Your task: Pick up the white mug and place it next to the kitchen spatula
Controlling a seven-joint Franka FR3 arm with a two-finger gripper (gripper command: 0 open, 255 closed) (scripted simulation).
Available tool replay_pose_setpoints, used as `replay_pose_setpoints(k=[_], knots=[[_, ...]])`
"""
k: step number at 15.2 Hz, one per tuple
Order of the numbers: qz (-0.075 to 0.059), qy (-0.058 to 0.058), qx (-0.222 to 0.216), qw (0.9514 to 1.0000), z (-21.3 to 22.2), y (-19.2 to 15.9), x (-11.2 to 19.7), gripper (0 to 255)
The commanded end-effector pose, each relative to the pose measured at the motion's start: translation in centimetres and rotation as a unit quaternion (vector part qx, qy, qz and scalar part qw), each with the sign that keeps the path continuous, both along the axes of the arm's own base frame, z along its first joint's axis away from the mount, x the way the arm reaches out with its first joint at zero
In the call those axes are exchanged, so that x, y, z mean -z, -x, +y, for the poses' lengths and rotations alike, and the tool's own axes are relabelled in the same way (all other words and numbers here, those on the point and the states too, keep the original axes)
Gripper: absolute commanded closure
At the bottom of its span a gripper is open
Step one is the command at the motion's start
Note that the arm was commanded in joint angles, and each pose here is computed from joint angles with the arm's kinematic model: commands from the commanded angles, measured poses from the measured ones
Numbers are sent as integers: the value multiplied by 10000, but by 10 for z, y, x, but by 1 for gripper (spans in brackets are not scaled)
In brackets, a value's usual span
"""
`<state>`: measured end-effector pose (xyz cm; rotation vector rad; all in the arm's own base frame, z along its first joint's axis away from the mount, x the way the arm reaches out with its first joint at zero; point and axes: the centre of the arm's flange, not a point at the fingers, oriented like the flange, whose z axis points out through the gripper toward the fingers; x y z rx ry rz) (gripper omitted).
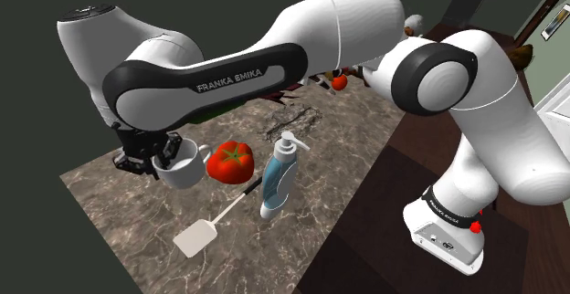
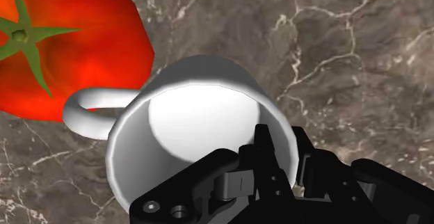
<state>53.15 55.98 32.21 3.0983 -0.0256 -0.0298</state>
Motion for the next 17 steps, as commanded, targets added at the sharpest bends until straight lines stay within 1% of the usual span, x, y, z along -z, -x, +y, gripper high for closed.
replay_pose_setpoints(k=[1, 2, 7, 11, 17], knots=[[17, 25, 6, 10000, -1, -1, 4, 255], [17, 25, 7, 10000, -1, -1, 4, 0], [17, 25, 6, 10000, -1, -1, 4, 0], [17, 25, 6, 10000, 1, -2, -46, 0], [17, 25, 6, 10000, 1, -2, -46, 0]])
